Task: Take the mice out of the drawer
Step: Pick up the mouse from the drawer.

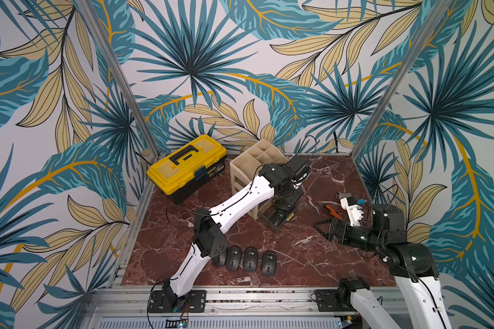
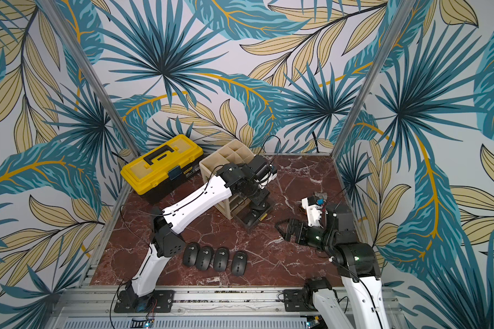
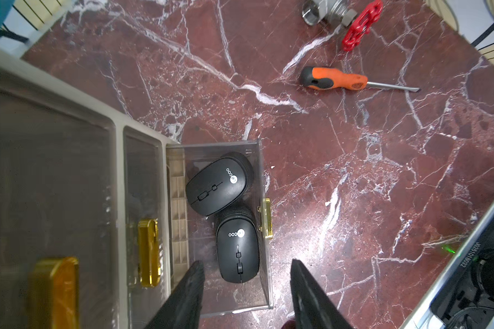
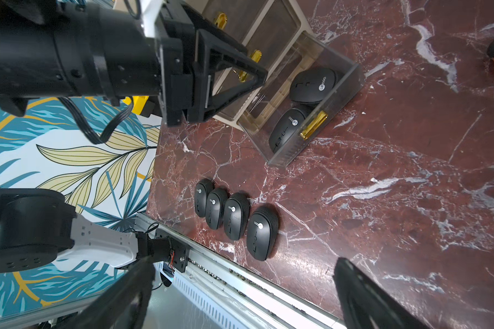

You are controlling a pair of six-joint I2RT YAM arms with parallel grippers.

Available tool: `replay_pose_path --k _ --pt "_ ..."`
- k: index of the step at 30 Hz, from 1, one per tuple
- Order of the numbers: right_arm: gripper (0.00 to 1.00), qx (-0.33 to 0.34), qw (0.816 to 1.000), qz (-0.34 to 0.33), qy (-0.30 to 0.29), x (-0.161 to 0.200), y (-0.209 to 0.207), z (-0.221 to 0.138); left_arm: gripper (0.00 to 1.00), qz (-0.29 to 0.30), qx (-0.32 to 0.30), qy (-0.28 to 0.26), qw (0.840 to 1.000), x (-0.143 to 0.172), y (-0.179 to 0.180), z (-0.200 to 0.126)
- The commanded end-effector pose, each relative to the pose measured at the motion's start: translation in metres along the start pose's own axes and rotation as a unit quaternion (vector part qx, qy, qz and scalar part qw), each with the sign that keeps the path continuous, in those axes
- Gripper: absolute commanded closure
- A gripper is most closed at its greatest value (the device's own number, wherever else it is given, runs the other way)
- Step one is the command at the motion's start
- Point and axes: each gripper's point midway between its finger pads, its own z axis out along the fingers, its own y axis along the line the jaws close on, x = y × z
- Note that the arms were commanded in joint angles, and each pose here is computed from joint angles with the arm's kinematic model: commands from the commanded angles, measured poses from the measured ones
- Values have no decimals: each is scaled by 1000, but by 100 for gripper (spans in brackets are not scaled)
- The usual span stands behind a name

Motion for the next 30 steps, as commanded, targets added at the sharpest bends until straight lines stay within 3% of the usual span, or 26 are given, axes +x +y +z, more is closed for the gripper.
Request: replay_pose_path --k 1,6,14,21,30 --pt "0 0 1000 -4 14 10 -3 1 50 -10 -38 54 998 28 10 29" --pt "0 -3 1000 -4 17 12 -3 2 51 -13 -62 78 995 42 18 49" --pt "0 -3 1000 -3 21 15 -6 5 50 -10 -45 111 993 60 12 76" --pt "0 -4 1000 -5 26 17 -7 7 42 -8 -30 132 991 75 11 92" --pt "1 -3 1000 -4 30 19 -9 8 38 -16 1 157 987 91 10 104"
